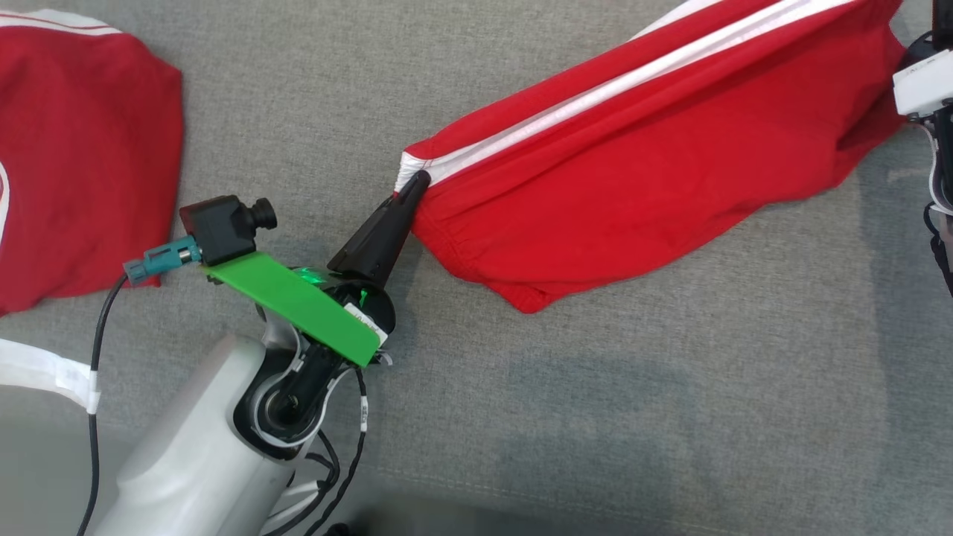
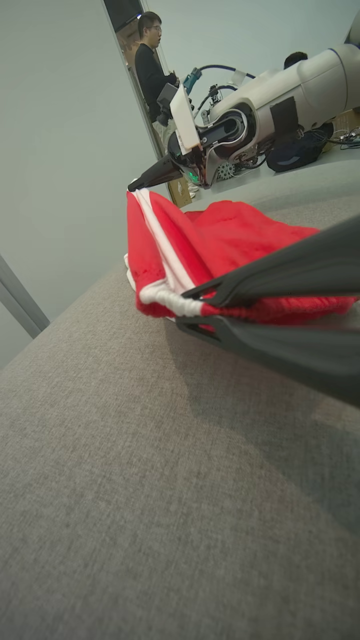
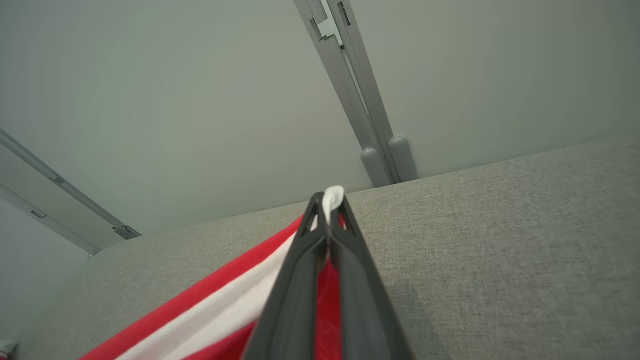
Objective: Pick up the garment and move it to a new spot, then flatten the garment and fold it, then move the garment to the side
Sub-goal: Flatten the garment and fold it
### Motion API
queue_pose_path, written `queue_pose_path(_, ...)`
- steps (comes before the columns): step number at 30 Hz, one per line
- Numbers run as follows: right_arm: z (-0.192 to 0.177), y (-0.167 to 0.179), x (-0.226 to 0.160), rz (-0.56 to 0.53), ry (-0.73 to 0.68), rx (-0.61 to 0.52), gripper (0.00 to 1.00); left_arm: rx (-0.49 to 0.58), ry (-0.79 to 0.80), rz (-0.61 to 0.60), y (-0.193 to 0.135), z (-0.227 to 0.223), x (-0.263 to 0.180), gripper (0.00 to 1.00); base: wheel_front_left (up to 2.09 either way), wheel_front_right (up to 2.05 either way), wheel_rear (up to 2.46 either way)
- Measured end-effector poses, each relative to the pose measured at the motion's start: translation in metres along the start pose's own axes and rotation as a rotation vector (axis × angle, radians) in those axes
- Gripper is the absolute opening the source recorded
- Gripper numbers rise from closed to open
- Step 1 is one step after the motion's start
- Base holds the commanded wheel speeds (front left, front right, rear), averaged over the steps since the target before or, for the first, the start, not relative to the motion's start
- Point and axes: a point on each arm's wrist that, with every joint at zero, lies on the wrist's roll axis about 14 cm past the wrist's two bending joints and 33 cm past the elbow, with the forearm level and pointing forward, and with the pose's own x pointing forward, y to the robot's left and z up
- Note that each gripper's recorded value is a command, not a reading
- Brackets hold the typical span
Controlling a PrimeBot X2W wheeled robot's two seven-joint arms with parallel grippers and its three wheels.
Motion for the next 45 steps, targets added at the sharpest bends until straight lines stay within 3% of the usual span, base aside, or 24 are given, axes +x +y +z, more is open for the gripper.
queue_pose_path(9,-0.053,0.014,0.026,0.031,0.103,0.010,0.00,-0.006,-0.004,0.085,0.030,0.000,0.005,0.00,0.00,0.00,0.00)
queue_pose_path(21,-0.054,0.005,0.027,0.005,0.118,-0.012,0.00,0.006,0.019,0.085,0.029,-0.003,0.010,0.00,0.00,0.00,0.00)
queue_pose_path(22,-0.054,0.005,0.027,0.006,0.120,-0.022,0.05,0.008,0.019,0.083,0.029,-0.003,0.011,0.05,0.00,0.00,0.00)
queue_pose_path(23,-0.053,0.006,0.028,0.009,0.120,-0.029,0.52,0.010,0.019,0.082,0.029,-0.002,0.012,0.31,0.00,0.00,0.00)
queue_pose_path(24,-0.052,0.008,0.029,0.014,0.118,-0.034,1.00,0.013,0.018,0.080,0.028,-0.001,0.013,0.66,0.00,0.00,0.00)
queue_pose_path(25,-0.051,0.010,0.030,0.017,0.115,-0.037,1.00,0.016,0.019,0.080,0.028,-0.001,0.014,0.98,0.00,0.00,0.00)
queue_pose_path(36,-0.040,0.015,0.021,0.052,0.121,-0.083,1.00,0.051,-0.007,0.048,0.013,0.007,0.014,1.00,0.00,0.00,0.00)
queue_pose_path(41,-0.025,0.022,0.016,0.076,0.119,-0.079,1.00,0.150,-0.050,0.009,-0.002,0.020,0.007,1.00,0.00,0.00,0.00)
queue_pose_path(45,-0.022,0.009,0.008,0.052,0.185,-0.138,1.00,0.249,-0.124,-0.011,-0.011,0.042,-0.004,1.00,0.00,0.00,0.00)
